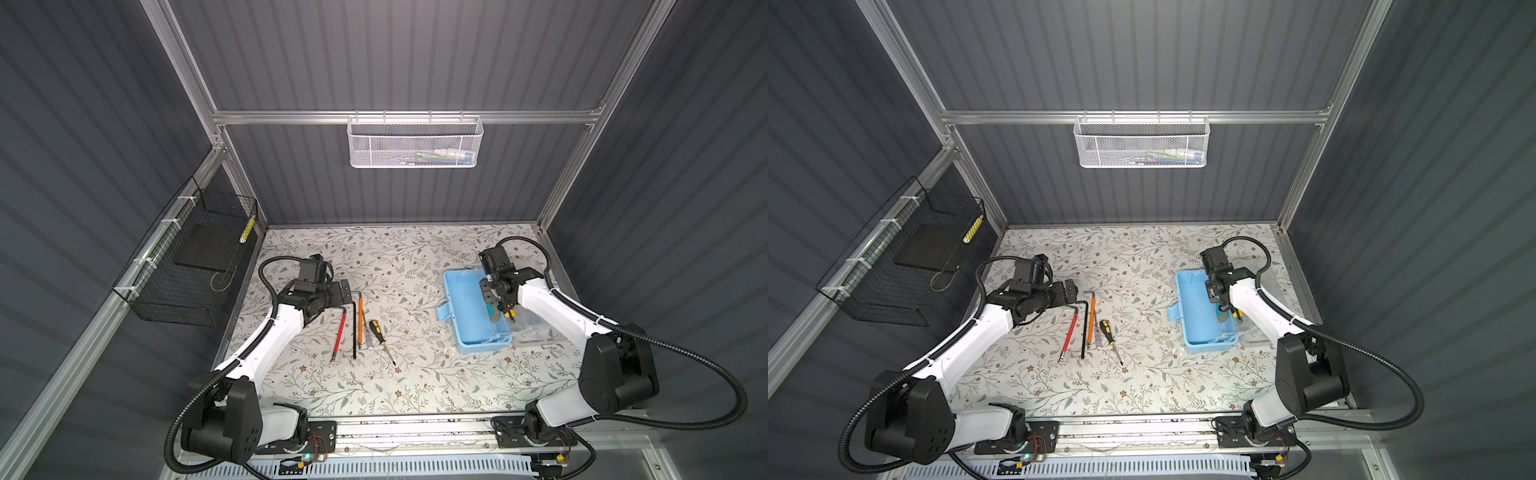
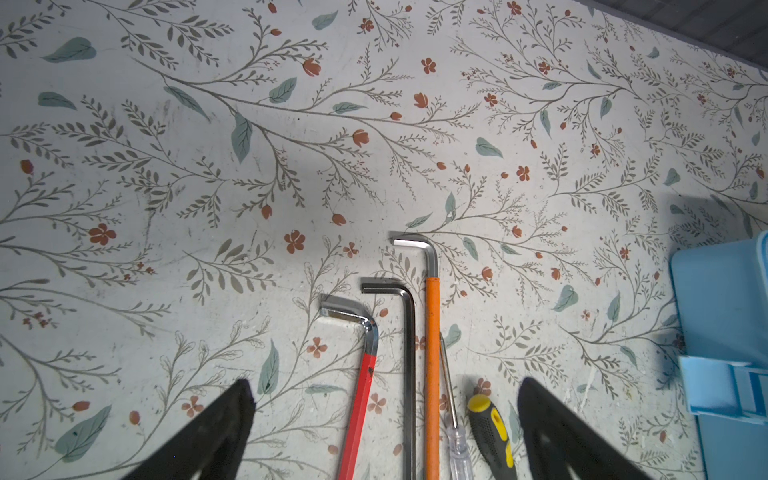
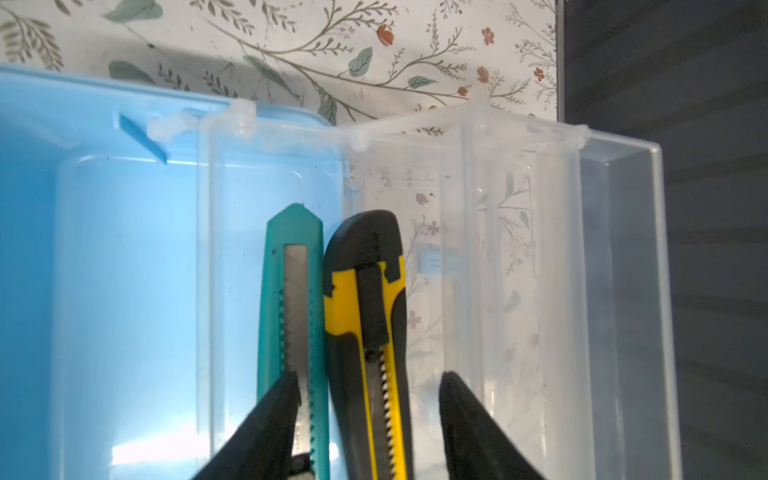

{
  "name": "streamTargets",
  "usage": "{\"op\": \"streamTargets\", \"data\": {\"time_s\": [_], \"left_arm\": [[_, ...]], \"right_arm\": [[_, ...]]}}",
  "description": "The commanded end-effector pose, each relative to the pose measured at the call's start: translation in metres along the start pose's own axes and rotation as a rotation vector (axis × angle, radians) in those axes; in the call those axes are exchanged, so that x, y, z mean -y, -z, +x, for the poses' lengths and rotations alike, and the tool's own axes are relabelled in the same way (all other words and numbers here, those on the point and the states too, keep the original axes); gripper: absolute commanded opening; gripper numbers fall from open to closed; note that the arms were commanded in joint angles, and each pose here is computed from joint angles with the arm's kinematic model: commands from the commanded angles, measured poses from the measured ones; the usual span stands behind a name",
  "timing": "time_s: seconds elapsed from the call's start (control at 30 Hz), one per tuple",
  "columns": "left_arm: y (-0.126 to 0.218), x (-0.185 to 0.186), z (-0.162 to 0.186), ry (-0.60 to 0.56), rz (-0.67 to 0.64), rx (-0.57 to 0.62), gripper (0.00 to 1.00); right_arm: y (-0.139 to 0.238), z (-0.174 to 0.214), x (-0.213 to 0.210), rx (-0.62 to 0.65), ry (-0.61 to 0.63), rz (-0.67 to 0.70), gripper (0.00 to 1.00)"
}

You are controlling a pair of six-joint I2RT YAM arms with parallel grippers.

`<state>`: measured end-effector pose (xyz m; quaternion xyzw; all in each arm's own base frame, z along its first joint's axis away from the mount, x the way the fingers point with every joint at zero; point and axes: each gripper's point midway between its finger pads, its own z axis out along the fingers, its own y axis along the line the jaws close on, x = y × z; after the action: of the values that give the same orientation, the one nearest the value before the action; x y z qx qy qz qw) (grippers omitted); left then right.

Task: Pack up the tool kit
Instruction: 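Carry the yellow-black box cutter into the blue box and release it, then move the right gripper to the yellow-black screwdriver and grasp its handle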

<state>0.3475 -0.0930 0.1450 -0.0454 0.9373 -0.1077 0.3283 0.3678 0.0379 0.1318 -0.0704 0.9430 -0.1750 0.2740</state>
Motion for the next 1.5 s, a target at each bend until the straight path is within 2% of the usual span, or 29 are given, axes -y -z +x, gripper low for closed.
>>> {"op": "streamTargets", "data": {"time_s": [0.0,0.07,0.13,0.27,0.4,0.6,0.8,1.0,1.13,1.33,1.47], "left_arm": [[0.008,0.001,-0.01,-0.017,0.001,0.024,0.99],[0.009,0.001,-0.01,-0.019,-0.002,0.027,0.99],[0.011,0.0,-0.012,-0.022,-0.01,0.033,0.99],[0.015,-0.004,-0.015,-0.023,-0.029,0.051,0.99],[0.014,-0.013,-0.011,-0.025,-0.067,0.065,0.99],[0.01,-0.022,0.0,-0.026,-0.102,0.055,0.99],[0.013,-0.023,0.006,-0.029,-0.097,0.046,0.99],[0.013,-0.023,0.009,-0.034,-0.092,0.043,1.0],[0.013,-0.022,0.008,-0.036,-0.09,0.043,0.99],[0.013,-0.022,0.007,-0.041,-0.083,0.058,0.99],[0.01,-0.022,0.008,-0.042,-0.087,0.043,0.99]], "right_arm": [[0.01,-0.011,0.002,0.025,-0.018,-0.008,0.62],[0.026,-0.018,-0.008,0.056,-0.027,-0.069,0.63],[0.05,-0.027,-0.039,0.113,-0.039,-0.229,0.64],[0.1,-0.031,-0.132,0.177,-0.015,-0.613,0.68],[0.121,-0.013,-0.226,0.185,0.134,-0.779,0.68],[0.119,0.011,-0.319,0.164,0.354,-0.821,0.7],[0.101,0.023,-0.363,0.122,0.444,-0.823,0.67],[0.091,0.038,-0.389,0.08,0.488,-0.845,0.64],[0.079,0.043,-0.392,0.057,0.496,-0.8,0.61],[0.071,0.047,-0.394,0.034,0.495,-0.758,0.48],[0.069,0.041,-0.389,0.041,0.472,-0.716,0.36]]}}
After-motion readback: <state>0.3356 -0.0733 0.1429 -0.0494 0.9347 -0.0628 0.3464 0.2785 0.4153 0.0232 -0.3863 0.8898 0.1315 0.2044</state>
